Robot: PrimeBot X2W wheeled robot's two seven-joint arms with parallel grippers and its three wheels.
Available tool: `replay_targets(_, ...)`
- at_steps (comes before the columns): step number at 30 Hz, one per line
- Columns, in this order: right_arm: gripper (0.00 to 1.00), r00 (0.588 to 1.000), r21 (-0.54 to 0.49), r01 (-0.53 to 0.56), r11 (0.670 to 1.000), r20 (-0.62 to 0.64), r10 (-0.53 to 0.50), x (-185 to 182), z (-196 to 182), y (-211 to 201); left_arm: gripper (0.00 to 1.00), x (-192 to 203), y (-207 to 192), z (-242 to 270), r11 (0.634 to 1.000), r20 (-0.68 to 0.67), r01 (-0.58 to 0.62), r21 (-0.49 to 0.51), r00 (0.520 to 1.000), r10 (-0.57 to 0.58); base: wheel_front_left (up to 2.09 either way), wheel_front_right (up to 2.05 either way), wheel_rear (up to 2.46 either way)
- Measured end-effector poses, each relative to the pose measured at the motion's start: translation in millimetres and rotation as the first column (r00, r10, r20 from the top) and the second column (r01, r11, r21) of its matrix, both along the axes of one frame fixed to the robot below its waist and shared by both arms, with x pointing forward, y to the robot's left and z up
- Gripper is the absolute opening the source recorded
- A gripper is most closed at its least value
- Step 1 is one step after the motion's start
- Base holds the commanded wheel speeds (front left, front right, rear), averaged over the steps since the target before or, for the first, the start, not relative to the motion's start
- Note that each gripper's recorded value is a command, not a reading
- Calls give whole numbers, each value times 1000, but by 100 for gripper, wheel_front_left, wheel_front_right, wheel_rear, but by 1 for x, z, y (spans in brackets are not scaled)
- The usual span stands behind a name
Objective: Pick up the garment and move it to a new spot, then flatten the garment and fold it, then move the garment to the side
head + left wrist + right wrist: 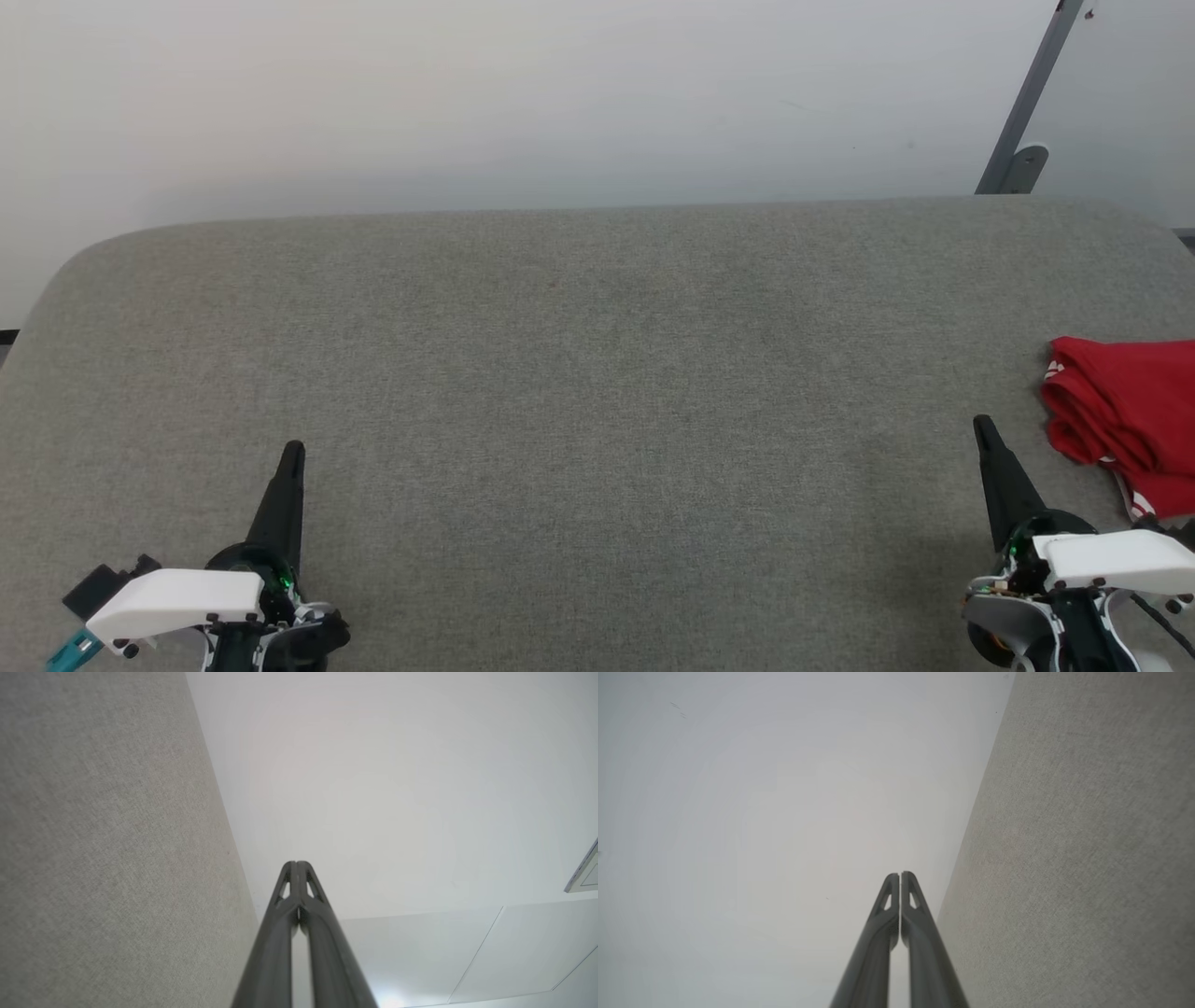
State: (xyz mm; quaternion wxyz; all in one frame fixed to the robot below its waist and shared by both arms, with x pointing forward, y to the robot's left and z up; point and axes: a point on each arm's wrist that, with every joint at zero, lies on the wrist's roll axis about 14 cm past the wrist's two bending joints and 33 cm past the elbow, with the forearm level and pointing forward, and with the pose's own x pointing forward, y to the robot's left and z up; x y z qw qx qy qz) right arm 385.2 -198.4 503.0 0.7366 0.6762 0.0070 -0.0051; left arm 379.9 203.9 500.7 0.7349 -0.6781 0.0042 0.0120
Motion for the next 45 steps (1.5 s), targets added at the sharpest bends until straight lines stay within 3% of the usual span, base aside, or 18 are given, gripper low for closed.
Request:
replay_targets(15,0,1000,86,1,996,12,-2,3,3,-1,0,8,-5,4,997,14,13,-82,1000,-12,0,0,0)
replay_targets(45,0,1000,87,1,996,12,-2,3,3,-1,0,8,-4,4,996,14,11,-84,1000,-10,0,0,0)
